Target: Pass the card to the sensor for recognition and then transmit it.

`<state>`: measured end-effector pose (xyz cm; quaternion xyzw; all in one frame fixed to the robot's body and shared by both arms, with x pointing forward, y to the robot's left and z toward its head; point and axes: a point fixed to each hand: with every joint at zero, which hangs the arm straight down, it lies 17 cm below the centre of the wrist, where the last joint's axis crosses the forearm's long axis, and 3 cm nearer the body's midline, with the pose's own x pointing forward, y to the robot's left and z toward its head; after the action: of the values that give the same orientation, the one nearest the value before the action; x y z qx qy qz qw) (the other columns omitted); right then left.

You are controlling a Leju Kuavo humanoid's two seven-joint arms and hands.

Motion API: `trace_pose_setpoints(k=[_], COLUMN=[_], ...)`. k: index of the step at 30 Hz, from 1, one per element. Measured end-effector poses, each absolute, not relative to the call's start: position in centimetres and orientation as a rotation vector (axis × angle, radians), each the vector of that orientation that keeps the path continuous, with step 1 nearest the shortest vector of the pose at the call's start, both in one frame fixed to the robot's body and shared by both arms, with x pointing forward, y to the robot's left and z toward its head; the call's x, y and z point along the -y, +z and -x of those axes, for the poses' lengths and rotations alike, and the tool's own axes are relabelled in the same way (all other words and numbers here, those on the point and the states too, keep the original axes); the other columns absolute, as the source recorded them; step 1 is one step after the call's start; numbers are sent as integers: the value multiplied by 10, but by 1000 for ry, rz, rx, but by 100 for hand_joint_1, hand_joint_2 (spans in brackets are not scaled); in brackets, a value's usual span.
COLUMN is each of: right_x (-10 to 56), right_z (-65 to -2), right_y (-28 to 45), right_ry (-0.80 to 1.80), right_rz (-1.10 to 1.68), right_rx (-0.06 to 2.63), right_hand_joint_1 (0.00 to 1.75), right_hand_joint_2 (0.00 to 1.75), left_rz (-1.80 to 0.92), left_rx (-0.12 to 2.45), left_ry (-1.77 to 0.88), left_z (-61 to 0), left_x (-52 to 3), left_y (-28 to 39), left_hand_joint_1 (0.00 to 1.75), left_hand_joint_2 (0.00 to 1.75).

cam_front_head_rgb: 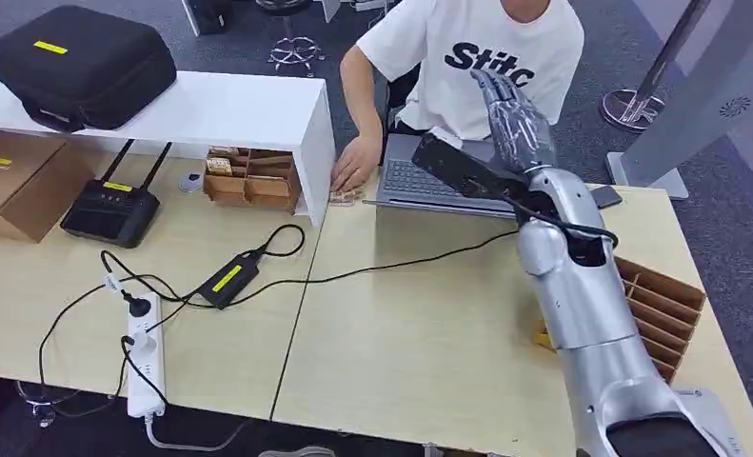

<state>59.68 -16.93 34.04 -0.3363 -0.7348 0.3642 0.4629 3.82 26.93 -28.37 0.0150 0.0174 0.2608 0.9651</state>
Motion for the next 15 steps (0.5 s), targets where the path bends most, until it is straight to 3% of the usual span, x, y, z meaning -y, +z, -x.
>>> trace_pose_setpoints(k=[8,15], right_x=[227,312], right_z=[-559,-498], right_y=[355,321], right_ry=[826,741], right_rz=[951,1054], right_rx=[1902,1902], right_hand_joint_1=[0,0], right_hand_joint_2=[175,175], left_rz=[-32,-36], left_rx=[-30,-29], left_ry=[527,531], left_z=[-35,-32], left_x=[-265,-262], left_y=[-284,-284], left_hand_joint_1=[0,0], left_hand_joint_2=[175,175])
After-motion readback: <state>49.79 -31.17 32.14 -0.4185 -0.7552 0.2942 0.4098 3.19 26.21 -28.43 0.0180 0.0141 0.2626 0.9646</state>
